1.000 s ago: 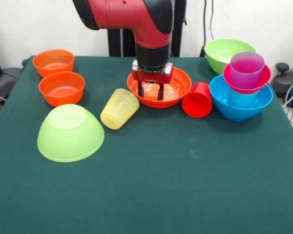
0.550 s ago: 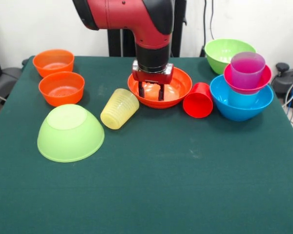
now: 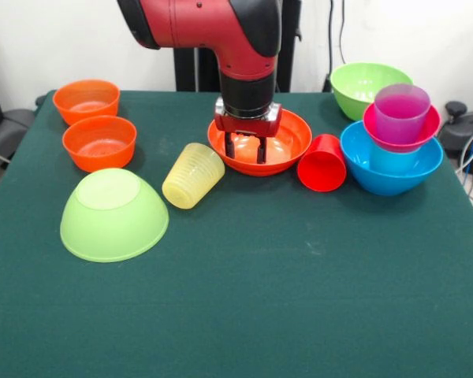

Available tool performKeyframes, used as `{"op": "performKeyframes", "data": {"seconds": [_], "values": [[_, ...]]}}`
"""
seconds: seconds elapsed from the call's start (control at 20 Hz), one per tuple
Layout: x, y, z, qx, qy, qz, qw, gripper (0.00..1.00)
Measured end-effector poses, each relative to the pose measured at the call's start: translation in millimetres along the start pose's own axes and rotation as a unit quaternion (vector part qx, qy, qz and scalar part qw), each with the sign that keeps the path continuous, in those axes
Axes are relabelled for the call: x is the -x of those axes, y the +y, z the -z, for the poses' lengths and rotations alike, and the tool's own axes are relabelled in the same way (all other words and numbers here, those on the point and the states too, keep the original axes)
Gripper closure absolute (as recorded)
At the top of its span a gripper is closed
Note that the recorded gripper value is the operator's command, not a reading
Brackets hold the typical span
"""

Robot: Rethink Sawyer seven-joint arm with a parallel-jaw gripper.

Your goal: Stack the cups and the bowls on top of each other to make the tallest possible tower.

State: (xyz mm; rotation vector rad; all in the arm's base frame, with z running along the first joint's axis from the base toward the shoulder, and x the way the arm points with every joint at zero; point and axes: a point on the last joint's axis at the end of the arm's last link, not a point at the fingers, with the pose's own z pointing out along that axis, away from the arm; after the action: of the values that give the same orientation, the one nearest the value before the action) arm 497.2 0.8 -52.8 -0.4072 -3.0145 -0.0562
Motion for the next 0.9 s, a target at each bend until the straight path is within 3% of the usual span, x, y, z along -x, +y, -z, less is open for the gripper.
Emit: {"op": "performKeyframes", "data": {"seconds": [0.3,0.9], "values": [[0.8,7,0,0.002,0.002,-0.007,1.0,0.0],[0.5,49,-1,0.005,0.006,-0.017,0.9998,0.0]]}}
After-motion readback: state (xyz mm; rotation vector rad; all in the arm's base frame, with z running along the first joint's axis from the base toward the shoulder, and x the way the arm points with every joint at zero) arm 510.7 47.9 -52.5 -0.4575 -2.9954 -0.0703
